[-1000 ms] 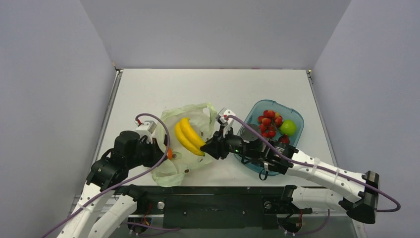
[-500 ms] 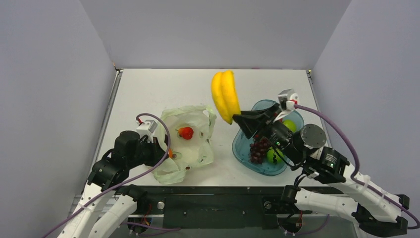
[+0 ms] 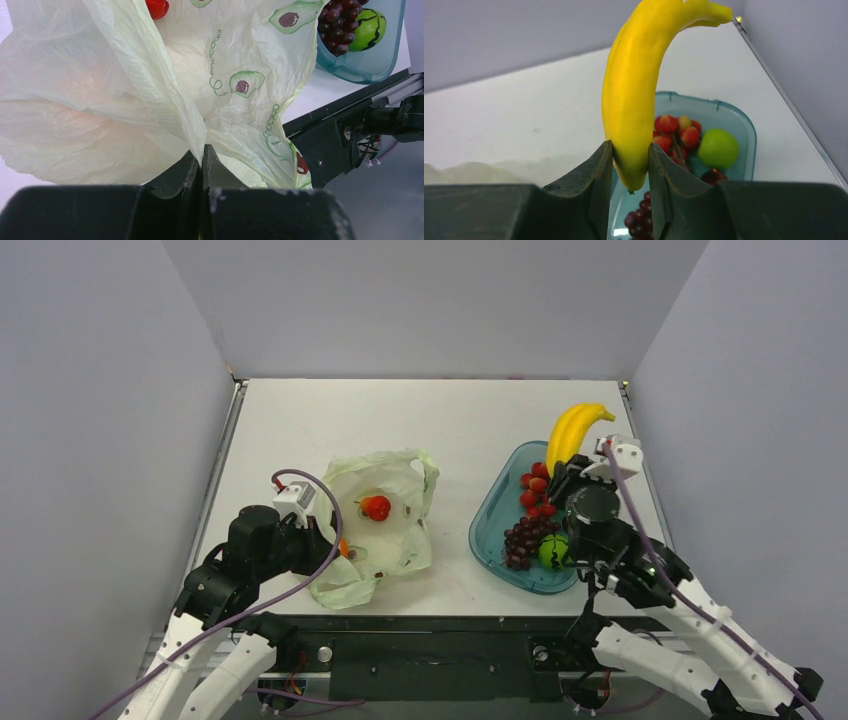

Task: Take the fake fruits out of the plastic bag
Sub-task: Place the fake fruit in the bin, then take out the fake fruit from the plastic bag.

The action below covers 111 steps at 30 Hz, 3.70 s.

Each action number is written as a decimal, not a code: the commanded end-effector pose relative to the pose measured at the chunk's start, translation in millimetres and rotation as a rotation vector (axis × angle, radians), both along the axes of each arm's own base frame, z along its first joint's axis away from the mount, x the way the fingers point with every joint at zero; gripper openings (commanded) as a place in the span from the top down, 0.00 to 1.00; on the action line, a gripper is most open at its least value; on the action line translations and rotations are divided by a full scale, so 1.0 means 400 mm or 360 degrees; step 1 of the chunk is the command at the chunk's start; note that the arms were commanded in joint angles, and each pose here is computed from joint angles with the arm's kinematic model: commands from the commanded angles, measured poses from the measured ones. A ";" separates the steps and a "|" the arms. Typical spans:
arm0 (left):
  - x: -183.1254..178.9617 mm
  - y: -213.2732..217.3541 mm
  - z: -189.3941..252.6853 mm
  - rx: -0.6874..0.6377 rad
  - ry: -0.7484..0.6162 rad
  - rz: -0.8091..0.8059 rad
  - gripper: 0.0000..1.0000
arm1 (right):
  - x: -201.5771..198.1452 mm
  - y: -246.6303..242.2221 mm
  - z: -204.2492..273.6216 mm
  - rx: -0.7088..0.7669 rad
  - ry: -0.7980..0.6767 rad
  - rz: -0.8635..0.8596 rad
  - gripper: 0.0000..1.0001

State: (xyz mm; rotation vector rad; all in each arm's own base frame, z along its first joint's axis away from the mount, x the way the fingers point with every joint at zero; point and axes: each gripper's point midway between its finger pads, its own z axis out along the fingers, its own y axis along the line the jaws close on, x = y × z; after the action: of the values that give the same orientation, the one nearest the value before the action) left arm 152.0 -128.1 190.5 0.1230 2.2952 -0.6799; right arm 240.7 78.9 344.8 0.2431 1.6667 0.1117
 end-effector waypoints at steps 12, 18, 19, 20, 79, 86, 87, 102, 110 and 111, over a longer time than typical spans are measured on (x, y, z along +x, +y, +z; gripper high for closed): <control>0.008 -0.026 0.031 -0.0062 -0.0099 -0.0092 1.00 | 0.134 0.101 -0.439 -0.0075 0.0796 0.0001 1.00; 0.007 -0.026 0.039 -0.0075 -0.0130 -0.0093 1.00 | 0.157 0.105 -0.523 -0.0203 0.0840 0.0018 1.00; 0.007 -0.026 0.039 -0.0075 -0.0129 -0.0095 1.00 | 0.165 0.111 -0.530 -0.0213 0.0820 0.0033 1.00; 0.007 -0.027 0.039 -0.0076 -0.0129 -0.0098 1.00 | 0.169 0.109 -0.542 -0.0264 0.0830 0.0041 1.00; -0.100 -0.054 -0.054 -0.0054 0.0291 -0.0269 1.00 | -0.095 0.798 -0.272 -0.0125 0.0235 0.1477 0.36; -0.105 -0.052 -0.040 -0.0088 0.0224 -0.0272 1.00 | -0.024 0.828 -0.380 -0.0158 0.0275 0.1289 0.36; -0.105 -0.052 -0.038 -0.0091 0.0218 -0.0270 1.00 | -0.018 0.834 -0.380 -0.0156 0.0263 0.1283 0.36; -0.104 -0.065 -0.047 -0.0108 0.0260 -0.0301 1.00 | 0.079 0.862 -0.518 -0.0272 0.0257 0.1015 0.35; -0.106 -0.071 -0.056 -0.0104 0.0293 -0.0332 1.00 | 0.118 0.901 -0.591 -0.0269 0.0245 0.0979 0.31; -0.106 -0.071 -0.055 -0.0108 0.0287 -0.0330 1.00 | 0.126 0.906 -0.605 -0.0274 0.0251 0.0967 0.31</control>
State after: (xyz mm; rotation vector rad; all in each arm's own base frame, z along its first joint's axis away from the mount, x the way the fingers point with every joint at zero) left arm 103.6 -147.8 156.2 0.2303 2.5272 -0.8539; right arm 271.1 425.0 88.9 -0.4824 1.9171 0.3938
